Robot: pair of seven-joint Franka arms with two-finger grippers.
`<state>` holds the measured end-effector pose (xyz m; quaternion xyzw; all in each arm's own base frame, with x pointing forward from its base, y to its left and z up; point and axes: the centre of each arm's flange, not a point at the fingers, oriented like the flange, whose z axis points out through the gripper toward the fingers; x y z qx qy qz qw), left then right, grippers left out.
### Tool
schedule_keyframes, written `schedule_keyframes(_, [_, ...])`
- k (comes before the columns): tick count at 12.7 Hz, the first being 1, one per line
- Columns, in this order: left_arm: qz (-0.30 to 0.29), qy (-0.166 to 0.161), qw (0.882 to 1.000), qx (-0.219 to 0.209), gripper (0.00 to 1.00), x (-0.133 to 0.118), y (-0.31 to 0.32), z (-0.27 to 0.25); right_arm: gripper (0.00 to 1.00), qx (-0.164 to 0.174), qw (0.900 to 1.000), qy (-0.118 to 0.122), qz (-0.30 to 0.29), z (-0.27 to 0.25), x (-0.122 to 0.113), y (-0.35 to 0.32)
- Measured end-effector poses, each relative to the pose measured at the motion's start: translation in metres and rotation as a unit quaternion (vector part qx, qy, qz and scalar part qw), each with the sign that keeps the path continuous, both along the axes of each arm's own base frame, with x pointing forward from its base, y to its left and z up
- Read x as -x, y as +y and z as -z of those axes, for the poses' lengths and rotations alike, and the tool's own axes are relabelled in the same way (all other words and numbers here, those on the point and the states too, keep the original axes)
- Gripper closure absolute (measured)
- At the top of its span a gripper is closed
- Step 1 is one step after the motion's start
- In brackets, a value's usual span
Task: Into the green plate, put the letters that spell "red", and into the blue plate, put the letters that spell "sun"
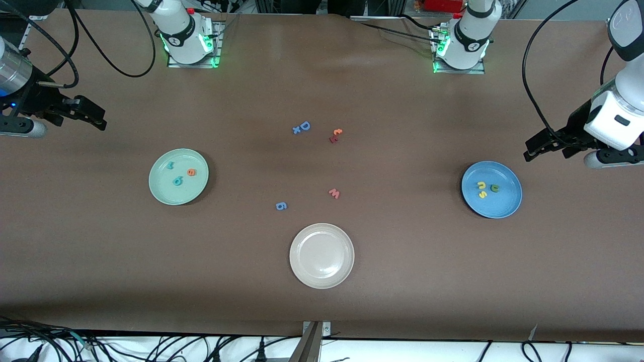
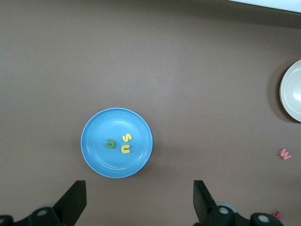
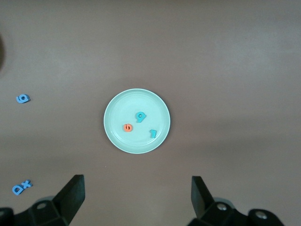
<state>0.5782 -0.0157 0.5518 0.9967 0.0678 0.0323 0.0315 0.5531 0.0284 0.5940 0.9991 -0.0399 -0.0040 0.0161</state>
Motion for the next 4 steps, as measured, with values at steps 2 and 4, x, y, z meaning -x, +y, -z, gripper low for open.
schedule_keyframes(2, [0.003,-0.001,1.000,0.000,0.00,0.000,-0.002,-0.001,0.00,0.000,1.000,0.000,0.000,0.000,0.000,0.000])
schedule_keyframes(4, [0.014,-0.005,1.000,0.000,0.00,0.003,-0.016,-0.005,0.00,0.000,1.000,0.000,0.000,0.000,0.000,0.000])
